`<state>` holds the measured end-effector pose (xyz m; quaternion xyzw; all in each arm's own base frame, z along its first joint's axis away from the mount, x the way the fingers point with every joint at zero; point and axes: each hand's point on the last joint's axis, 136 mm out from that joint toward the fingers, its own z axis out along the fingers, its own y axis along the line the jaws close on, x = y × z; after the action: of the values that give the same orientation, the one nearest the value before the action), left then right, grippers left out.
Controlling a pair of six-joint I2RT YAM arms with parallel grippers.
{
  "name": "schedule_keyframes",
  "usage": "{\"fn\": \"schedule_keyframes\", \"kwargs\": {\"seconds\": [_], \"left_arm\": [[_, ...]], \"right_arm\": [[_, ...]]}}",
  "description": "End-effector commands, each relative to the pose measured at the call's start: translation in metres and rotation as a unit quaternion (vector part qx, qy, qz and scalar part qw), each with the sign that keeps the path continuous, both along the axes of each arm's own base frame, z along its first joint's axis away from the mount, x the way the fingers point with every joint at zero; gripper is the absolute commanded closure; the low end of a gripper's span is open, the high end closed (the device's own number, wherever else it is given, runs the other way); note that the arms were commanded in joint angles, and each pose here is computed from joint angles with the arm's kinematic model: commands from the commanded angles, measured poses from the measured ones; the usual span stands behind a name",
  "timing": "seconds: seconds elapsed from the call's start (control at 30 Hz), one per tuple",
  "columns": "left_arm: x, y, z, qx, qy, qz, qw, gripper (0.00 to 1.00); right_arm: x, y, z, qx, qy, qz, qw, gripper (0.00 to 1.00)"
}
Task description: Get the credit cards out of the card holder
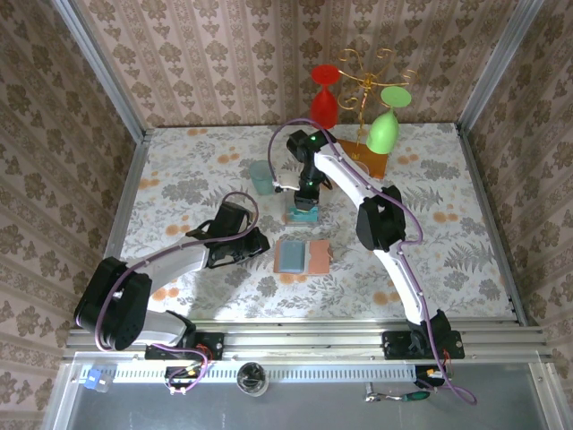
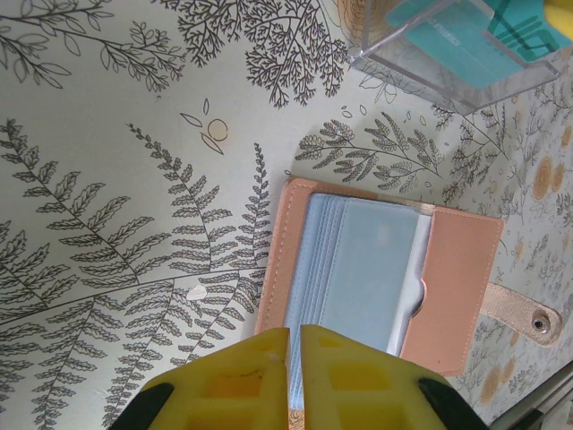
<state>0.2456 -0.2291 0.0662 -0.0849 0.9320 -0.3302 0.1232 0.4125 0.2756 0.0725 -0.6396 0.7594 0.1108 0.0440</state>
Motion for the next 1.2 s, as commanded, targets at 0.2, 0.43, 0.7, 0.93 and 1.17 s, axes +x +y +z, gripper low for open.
{"fn": "schedule_keyframes", "kwargs": {"seconds": [0.2, 0.43, 0.7, 0.93, 1.17], "left_arm": [[0.003, -0.002, 0.000, -0.004, -0.007, 0.000, 1.000, 0.88], [0.005, -0.007, 0.000, -0.007, -0.008, -0.004, 1.000, 0.88], [0.004, -0.014, -0.003, -0.009, -0.007, -0.013, 1.000, 0.89], [0.005, -0.024, -0.008, -0.012, -0.003, -0.024, 1.000, 0.89], [0.001, -0.031, -0.014, -0.015, 0.004, -0.040, 0.999, 0.93]], "right_arm": [[0.024, -0.008, 0.046, 0.003, -0.087, -0.065, 0.994, 0.81], [0.026, -0.008, 0.025, 0.003, -0.095, -0.099, 0.991, 0.93], [0.026, -0.009, 0.026, 0.017, -0.113, -0.148, 0.982, 0.98], [0.017, -0.012, 0.048, 0.060, -0.143, -0.222, 0.963, 0.92], [-0.012, -0.006, 0.068, 0.129, -0.123, -0.331, 0.927, 0.88]]}}
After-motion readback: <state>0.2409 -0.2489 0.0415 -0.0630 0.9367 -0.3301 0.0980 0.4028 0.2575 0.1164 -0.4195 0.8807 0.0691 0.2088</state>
